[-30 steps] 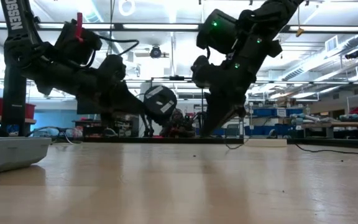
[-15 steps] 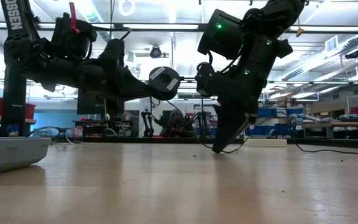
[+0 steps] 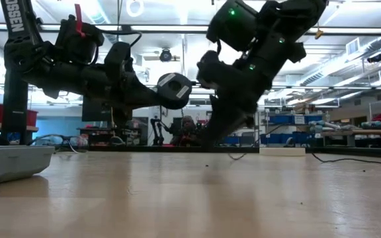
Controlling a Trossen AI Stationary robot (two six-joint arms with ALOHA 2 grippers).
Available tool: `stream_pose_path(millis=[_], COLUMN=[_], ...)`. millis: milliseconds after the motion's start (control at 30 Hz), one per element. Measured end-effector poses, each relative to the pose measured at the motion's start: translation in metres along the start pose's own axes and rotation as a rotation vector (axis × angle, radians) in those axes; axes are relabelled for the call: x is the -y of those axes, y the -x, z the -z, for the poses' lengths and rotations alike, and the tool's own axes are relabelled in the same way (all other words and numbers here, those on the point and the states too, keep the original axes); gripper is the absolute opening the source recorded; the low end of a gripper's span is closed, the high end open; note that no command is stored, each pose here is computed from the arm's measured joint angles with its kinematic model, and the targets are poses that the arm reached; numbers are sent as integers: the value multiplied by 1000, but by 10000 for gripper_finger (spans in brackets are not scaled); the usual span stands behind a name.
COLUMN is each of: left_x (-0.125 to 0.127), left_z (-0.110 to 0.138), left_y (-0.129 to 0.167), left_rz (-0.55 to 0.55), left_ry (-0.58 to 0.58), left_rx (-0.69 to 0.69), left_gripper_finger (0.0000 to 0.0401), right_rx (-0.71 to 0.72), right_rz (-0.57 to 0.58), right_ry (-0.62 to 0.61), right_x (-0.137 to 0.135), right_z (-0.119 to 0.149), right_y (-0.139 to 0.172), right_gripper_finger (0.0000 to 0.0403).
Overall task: Coil cords
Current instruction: Coil the black wire on the black spool
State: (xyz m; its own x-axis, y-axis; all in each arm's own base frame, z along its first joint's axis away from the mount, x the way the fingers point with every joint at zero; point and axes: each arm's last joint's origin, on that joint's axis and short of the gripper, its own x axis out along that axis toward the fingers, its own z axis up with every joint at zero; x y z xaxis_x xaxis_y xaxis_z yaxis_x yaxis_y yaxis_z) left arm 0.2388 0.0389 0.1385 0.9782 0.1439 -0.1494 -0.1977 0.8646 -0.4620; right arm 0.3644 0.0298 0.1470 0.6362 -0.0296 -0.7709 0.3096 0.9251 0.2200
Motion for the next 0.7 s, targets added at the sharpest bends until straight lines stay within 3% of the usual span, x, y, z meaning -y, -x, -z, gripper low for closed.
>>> stream_pose_path(millis=[300,700], left_x=[-5,-11], left_z=[9,20], left_y=[1,3], left_rz=[-53,-115], left_ry=[3,-1], left_rx=[-90,-210], left_gripper_finger=[0,0], right_rx=[242,251], right_rz=[-29,255], right_ry=[75,46], right_x=[1,12], right_z=[-26,-28], right_y=[3,27], right_gripper_finger=[0,0])
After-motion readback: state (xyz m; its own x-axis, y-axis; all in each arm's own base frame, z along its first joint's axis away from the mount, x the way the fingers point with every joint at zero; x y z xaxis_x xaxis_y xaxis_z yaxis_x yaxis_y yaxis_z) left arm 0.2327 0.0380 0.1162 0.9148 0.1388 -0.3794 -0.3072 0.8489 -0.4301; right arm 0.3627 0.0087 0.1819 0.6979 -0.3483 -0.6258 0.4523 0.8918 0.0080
